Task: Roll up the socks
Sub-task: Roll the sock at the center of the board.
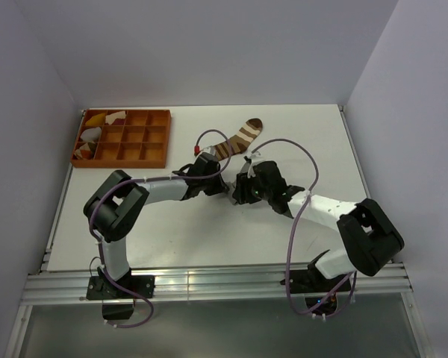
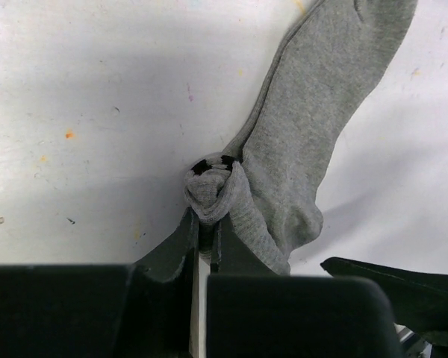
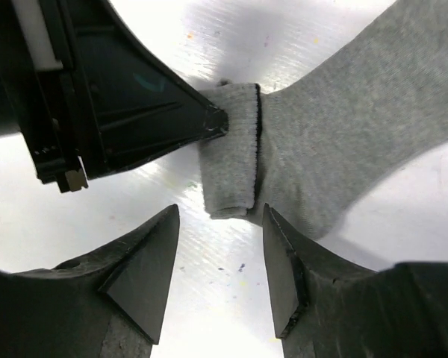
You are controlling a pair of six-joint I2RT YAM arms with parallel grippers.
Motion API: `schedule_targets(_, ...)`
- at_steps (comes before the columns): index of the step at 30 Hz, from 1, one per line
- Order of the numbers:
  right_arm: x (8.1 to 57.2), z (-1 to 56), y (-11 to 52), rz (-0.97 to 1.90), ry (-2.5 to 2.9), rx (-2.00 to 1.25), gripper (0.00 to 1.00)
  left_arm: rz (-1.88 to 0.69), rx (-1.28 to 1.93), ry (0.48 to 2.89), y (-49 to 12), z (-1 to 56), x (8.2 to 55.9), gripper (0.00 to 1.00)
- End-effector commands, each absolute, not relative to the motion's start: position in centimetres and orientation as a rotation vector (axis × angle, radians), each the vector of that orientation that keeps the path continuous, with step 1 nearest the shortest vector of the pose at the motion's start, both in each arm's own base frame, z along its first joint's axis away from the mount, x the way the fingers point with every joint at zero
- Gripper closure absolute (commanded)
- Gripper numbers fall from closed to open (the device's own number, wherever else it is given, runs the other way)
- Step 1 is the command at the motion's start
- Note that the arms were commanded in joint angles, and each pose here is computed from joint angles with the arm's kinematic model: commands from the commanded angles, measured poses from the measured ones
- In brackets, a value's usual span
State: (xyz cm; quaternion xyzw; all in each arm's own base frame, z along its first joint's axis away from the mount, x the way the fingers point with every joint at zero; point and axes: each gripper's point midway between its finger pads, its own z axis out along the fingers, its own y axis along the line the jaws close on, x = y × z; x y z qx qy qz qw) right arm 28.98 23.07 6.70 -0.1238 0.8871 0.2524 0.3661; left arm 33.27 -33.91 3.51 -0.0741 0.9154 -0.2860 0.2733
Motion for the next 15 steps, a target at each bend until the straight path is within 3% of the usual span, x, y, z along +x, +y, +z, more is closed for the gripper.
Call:
schedule_targets(1, 30.7, 8.0, 22.2, 0.425, 2.18, -0.389, 0.44, -0.58, -0.133, 2.579, -31.7, 1.0, 31.8, 1.0)
schedule_targets(9, 29.8, 8.3, 24.6, 0.3, 2.064, -0.553, 0.4, -0.568, -0.108, 2.596, -31.9, 1.6, 31.8, 1.0)
schedule_targets(15, 29.4, 7.5, 26.0, 0.23, 2.036, -0.638, 0.45, -0.57, -0.091, 2.601, -32.1, 2.0, 31.9, 1.0)
